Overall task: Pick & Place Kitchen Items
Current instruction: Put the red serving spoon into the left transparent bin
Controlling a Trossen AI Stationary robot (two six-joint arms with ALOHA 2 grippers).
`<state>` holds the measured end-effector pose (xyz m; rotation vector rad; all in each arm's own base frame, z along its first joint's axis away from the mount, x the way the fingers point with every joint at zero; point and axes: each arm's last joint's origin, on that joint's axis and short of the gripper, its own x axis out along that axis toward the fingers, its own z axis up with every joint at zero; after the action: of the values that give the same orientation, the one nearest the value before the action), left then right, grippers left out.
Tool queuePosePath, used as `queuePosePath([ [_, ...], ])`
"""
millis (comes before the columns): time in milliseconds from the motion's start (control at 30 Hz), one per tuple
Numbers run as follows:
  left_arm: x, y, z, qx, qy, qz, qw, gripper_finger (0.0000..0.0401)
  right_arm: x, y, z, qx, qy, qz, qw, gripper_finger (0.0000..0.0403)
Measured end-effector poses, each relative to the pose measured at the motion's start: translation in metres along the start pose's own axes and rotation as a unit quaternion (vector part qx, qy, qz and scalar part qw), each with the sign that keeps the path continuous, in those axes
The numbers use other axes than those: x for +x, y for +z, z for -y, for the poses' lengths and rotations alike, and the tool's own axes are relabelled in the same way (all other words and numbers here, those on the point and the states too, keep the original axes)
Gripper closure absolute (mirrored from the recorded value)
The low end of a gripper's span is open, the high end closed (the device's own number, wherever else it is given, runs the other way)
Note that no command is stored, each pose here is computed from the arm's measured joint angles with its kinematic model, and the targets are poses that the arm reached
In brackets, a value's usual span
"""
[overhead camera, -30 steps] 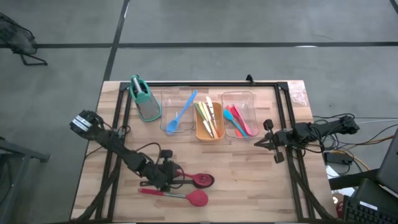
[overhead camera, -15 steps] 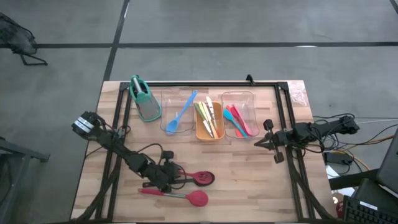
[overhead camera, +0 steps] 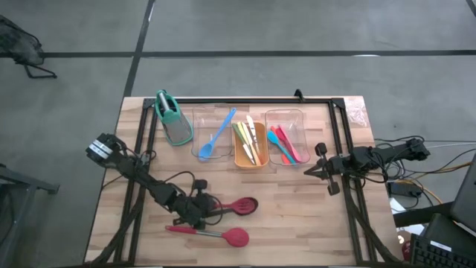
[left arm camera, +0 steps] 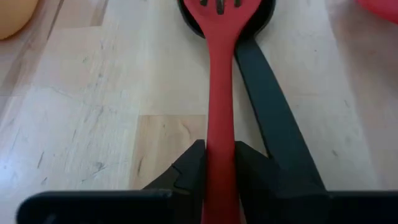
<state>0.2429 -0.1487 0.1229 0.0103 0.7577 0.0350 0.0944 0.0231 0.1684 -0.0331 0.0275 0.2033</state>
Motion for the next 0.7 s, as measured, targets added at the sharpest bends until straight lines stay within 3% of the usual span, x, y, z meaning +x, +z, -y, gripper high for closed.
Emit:
queuePosePath([
  [400, -0.003, 0.007, 0.000, -0.005, 0.021, 0.023, 0.999, 0.0326, 0.000, 0.000, 0.000, 0.000, 0.000, 0.000, 1.000, 0.0394],
  [700, -0.016, 0.020, -0.008, -0.014, 0.125, 0.085, 0.988, 0.0328, 0.000, 0.000, 0.000, 0.000, 0.000, 0.000, 1.000, 0.0394],
])
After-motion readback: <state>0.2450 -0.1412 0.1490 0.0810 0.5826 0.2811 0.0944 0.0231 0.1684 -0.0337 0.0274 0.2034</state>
